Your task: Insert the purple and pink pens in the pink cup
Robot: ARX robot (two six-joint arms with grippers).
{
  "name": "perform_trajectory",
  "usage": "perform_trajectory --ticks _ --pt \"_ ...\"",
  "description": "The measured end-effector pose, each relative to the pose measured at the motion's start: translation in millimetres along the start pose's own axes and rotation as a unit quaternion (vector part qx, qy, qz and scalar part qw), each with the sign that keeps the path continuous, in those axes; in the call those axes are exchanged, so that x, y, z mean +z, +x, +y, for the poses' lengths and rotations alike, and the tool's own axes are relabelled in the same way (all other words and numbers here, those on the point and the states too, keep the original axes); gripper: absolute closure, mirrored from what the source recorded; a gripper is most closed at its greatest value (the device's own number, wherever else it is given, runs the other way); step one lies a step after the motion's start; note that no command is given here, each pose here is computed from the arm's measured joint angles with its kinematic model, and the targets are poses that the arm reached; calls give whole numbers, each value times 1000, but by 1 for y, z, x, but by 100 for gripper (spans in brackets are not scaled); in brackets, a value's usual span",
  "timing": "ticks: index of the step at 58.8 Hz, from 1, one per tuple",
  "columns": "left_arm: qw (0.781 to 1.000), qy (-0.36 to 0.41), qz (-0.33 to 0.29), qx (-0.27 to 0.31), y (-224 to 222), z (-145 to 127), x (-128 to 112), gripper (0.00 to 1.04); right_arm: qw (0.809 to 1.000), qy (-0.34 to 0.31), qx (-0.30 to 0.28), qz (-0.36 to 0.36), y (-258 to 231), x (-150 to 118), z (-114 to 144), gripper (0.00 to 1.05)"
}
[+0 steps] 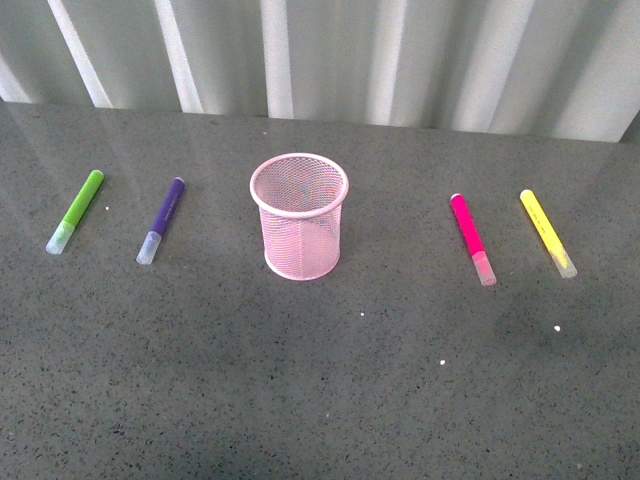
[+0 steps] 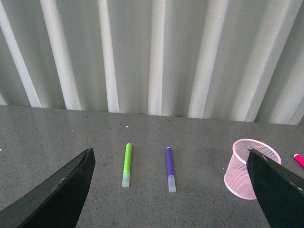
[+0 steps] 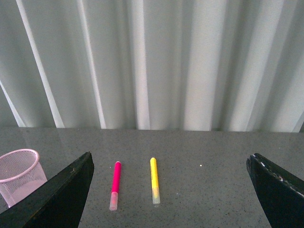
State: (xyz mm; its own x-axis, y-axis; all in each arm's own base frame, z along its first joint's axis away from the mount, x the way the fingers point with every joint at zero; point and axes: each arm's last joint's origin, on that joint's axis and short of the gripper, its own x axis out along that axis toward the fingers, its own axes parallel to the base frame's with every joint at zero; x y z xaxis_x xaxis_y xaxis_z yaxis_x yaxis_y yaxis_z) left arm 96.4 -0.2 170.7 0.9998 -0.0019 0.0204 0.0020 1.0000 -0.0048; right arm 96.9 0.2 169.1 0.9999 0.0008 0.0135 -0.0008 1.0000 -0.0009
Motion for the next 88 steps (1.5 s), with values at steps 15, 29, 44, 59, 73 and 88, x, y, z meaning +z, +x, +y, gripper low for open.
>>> perform_trajectory --ticks 15,29,44,59,73,88 --pt "1000 0 0 0 0 0 0 7 1000 0 0 0 0 0 0 7" --pt "1000 0 0 0 0 0 0 7 1000 0 0 0 0 0 0 7" --pt "1000 0 0 0 0 0 0 7 1000 0 0 0 0 0 0 7" --pt "1000 0 0 0 0 0 0 7 1000 0 0 0 0 0 0 7" --pt "1000 -2 2 4 0 0 0 7 1000 0 0 0 0 0 0 7" --pt "991 -86 98 34 5 2 -9 7 1000 0 0 0 0 0 0 7"
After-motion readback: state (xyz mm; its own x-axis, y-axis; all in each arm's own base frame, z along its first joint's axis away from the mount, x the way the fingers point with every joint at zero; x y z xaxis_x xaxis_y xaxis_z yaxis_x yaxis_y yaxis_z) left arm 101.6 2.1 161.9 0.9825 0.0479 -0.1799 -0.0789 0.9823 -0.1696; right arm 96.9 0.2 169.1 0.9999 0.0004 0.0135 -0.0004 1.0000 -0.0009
